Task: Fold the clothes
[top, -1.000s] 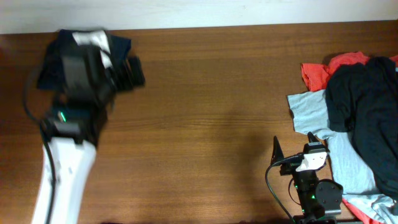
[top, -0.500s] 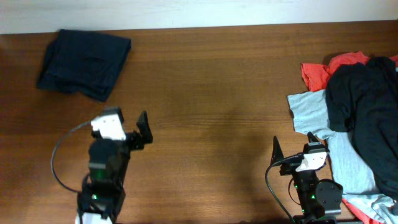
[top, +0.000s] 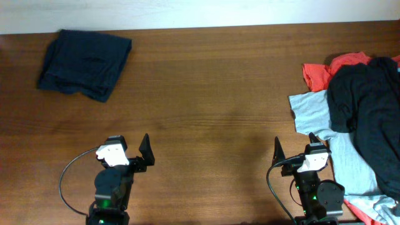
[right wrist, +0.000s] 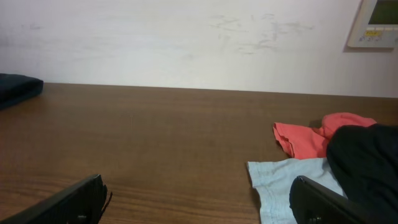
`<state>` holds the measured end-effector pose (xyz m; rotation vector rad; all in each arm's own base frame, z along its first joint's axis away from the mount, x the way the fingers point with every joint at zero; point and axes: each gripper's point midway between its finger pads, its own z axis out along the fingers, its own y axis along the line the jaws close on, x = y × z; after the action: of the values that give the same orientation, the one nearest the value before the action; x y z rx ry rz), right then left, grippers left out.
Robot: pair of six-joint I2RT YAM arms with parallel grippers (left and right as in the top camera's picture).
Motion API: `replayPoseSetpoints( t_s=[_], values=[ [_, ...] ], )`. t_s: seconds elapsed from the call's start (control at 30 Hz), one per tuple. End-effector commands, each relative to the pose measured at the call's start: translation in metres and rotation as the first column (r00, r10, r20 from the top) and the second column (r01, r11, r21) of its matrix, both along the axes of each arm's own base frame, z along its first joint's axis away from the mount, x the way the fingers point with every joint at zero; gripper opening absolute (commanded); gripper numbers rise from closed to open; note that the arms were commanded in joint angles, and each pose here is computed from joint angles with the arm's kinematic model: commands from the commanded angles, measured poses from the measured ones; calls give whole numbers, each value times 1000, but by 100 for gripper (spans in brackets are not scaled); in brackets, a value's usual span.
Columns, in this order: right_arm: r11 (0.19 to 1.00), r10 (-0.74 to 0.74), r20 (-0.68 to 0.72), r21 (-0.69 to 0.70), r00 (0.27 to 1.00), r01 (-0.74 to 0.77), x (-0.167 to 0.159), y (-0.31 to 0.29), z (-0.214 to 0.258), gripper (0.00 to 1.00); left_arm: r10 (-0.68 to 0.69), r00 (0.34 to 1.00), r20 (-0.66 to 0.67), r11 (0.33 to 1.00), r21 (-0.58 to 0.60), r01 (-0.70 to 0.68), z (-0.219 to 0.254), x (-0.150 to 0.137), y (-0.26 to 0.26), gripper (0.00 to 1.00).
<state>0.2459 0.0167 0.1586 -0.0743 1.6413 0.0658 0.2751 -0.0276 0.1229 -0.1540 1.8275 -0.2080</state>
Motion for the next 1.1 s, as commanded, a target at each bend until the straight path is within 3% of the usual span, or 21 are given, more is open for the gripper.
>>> replayPoseSetpoints(
  t_s=[0.0, 0.8, 1.07],
  values=[
    [1000, -6, -2, 4, 1000, 6, 0, 0, -2, 99, 12, 1000, 20, 1000, -4, -12, -4, -5, 3, 99],
    [1000, -6, -1, 4, 1000, 6, 0, 0, -1, 99, 118, 992, 35, 993, 22, -119, 0, -25, 33, 99],
    [1000, -6, -2, 4, 1000, 6, 0, 0, -2, 98, 129, 983, 132, 988, 67, -139, 22, -27, 40, 99]
  ],
)
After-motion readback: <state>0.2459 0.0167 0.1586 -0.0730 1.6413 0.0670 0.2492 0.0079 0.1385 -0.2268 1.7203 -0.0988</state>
